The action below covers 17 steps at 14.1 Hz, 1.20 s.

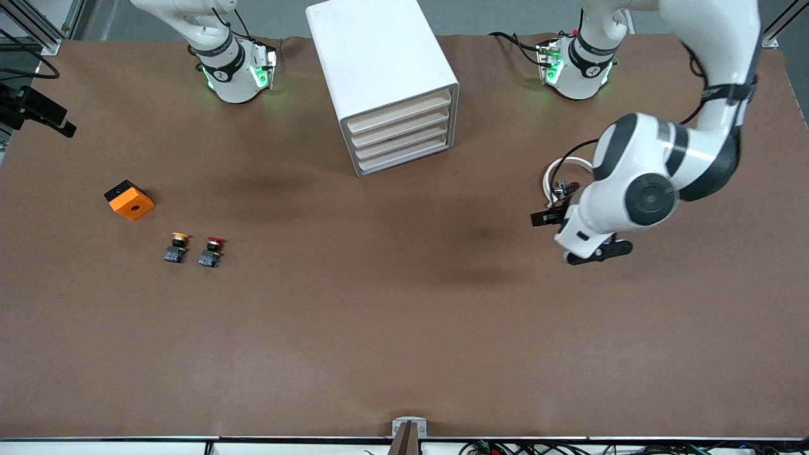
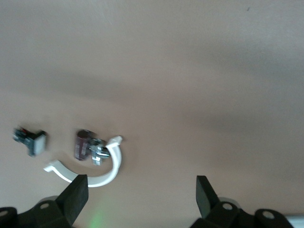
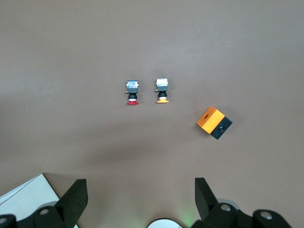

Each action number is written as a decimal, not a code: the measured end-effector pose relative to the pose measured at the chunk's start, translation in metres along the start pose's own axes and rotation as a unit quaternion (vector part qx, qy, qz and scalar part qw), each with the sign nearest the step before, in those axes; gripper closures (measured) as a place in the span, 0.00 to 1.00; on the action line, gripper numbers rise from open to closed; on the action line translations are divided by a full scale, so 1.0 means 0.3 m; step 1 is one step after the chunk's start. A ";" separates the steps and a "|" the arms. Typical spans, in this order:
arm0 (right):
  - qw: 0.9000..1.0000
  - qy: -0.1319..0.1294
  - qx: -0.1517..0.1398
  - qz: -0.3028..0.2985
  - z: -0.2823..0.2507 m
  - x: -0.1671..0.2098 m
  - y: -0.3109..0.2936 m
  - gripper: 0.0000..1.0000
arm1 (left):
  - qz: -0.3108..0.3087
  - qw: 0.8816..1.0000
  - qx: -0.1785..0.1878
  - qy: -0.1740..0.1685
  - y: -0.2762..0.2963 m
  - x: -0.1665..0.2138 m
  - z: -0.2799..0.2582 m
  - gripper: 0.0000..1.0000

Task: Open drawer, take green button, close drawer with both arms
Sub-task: 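Reach the left gripper toward the white cabinet's drawer handle, then grasp the drawer handle with the left gripper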

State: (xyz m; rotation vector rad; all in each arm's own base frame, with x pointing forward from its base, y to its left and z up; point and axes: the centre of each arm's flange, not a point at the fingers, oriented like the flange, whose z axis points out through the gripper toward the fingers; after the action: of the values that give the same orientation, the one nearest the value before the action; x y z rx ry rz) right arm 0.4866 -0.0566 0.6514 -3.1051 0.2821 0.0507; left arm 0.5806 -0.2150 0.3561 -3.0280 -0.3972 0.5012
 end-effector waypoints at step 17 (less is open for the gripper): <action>1.000 0.002 0.000 -0.001 0.000 0.002 -0.003 0.00 | -0.544 0.759 0.175 -0.312 0.541 -0.199 0.617 0.00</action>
State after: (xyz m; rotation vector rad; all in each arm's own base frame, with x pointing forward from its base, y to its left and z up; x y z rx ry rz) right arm 0.4873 -0.0560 0.6513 -3.1057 0.2800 0.0433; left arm 0.5056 -0.3864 0.1852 -1.6939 -1.6675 1.2002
